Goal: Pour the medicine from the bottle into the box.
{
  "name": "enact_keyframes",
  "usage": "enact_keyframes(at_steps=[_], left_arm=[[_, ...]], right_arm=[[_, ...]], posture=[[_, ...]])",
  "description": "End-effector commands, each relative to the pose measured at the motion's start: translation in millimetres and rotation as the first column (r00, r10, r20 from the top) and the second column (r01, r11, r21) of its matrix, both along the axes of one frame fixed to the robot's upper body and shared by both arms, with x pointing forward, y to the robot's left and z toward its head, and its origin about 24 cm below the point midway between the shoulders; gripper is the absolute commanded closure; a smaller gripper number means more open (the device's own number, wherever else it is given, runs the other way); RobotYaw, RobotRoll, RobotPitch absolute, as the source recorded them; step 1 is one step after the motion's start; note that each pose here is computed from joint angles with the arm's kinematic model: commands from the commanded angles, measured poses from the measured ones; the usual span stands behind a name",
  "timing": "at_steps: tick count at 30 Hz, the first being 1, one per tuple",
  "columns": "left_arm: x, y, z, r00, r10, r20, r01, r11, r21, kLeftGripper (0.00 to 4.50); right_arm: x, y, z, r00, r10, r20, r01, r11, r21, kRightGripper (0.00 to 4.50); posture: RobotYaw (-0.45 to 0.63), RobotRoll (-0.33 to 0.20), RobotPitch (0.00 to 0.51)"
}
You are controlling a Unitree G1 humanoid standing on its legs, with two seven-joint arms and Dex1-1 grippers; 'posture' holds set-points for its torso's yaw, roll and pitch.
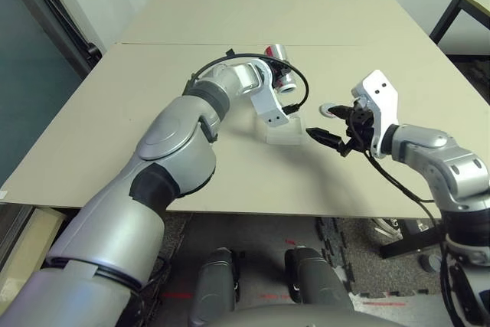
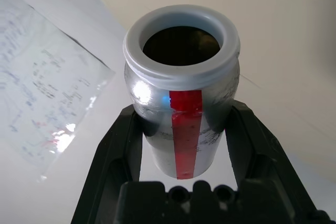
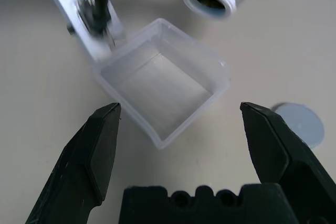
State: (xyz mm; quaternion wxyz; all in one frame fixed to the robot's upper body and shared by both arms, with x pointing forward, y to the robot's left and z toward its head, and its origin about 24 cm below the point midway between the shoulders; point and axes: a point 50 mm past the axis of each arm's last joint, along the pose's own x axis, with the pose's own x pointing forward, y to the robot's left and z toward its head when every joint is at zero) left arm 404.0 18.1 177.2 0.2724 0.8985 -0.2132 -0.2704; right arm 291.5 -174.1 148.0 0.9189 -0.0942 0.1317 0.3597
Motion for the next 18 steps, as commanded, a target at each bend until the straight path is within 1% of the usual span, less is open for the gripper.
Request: enact_keyframes(at_steps=[1, 5, 11, 18], left_arm=[[-0.7, -4, 1, 0.999, -0.027, 0.033, 0.025, 0.999, 0.047, 2.02], [-2.1, -7, -1, 0.998, -0.046, 0.041, 0.043, 0.996, 0.073, 2.02], [-2.9, -3, -7, 0.996, -0.077, 0.039, 0.072, 0.99, 0.118, 2.02], [-1.4, 9, -14, 0.993, -0.108, 0.05, 0.098, 0.979, 0.18, 2.02]], right_arm=[[2.1, 0, -3, 1.0, -0.009, -0.001, 0.009, 1.0, -0.007, 0.0], [2.9, 1, -4, 1.0, -0.009, -0.005, 0.008, 1.0, -0.005, 0.0], [6.2, 1, -5, 1.0, -0.008, -0.006, 0.008, 1.0, -0.001, 0.0], [9.8, 4, -7, 1.0, 0.003, -0.01, -0.003, 1.0, 0.001, 0.0]], posture=[[-0.18, 0.0, 0.061], [-0.17, 0.0, 0.06], [-0.16, 0.0, 0.059], [-0.13, 0.0, 0.054]])
